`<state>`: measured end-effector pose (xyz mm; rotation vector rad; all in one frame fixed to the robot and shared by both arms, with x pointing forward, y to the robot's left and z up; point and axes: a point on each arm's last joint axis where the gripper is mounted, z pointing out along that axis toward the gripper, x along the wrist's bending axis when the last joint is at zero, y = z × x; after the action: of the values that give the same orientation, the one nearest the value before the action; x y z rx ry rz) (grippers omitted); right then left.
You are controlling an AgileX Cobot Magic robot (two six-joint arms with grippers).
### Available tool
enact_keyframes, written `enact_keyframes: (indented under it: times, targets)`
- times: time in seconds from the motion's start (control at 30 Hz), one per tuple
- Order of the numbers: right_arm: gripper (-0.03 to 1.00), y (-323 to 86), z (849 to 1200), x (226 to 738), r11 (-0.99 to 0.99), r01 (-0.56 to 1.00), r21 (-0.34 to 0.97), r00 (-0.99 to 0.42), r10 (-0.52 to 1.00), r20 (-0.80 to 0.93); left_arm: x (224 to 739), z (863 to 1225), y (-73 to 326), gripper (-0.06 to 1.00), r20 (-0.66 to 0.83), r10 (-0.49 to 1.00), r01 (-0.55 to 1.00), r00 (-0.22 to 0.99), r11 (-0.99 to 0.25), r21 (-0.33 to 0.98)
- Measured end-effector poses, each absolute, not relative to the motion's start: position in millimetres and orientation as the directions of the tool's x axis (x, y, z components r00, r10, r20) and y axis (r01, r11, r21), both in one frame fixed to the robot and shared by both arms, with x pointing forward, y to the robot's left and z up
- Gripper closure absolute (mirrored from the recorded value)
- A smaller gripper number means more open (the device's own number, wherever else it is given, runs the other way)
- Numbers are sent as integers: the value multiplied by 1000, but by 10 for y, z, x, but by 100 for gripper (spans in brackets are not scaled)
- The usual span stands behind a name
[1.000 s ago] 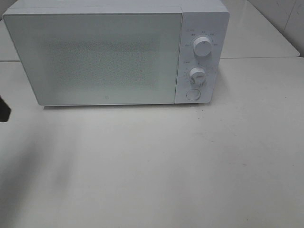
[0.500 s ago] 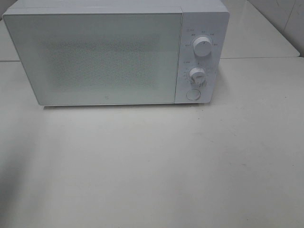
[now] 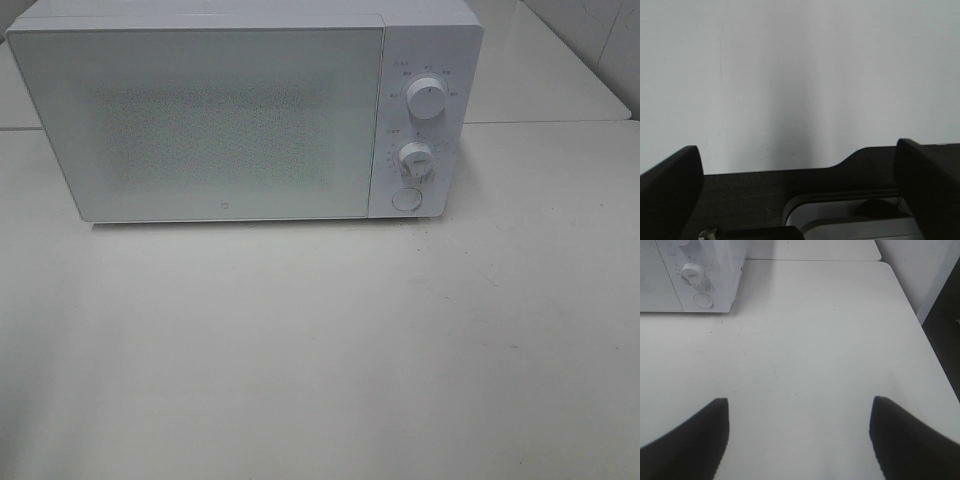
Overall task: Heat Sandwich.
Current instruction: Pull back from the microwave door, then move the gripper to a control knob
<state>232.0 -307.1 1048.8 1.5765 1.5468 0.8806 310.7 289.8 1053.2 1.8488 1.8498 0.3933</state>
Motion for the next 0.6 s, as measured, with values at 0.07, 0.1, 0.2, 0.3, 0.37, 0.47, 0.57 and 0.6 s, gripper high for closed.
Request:
enact_keyframes:
  times: [0.07, 0.1, 0.2, 0.3, 0.37, 0.47, 0.57, 0.6]
  targets:
    - [22, -3071, 10488, 2320, 7, 487, 874, 35, 999, -27, 3028, 10521, 2895, -3, -136, 990, 832, 44, 39, 553]
    - [22, -3071, 10488, 2320, 7, 487, 874, 35, 999, -27, 2989, 10522, 2894, -3, -134, 990, 823, 46, 39, 567]
    - [22, -3071, 10488, 2320, 7, 487, 874, 35, 999, -27, 2896, 10546, 2891, -3, -128, 990, 789, 53, 37, 613]
    - [22, -3071, 10488, 2320, 7, 487, 874, 35, 999, -27, 2833, 10565, 2888, -3, -124, 991, 764, 58, 36, 644]
    - [22, -3071, 10488, 2320, 7, 487, 874, 35, 999, -27, 2763, 10579, 2895, -3, -108, 992, 732, 59, 30, 680]
    - [22, -3071, 10488, 2320, 7, 487, 874, 35, 999, -27, 2741, 10568, 2910, -3, -89, 995, 710, 54, 24, 704]
    - [22, -3071, 10488, 2320, 7, 487, 874, 35, 999, -27, 2712, 10531, 2936, -3, -57, 997, 674, 43, 13, 739]
    - [22, -3071, 10488, 2320, 7, 487, 874, 35, 999, -27, 2700, 10535, 2936, -3, -55, 998, 667, 43, 12, 745]
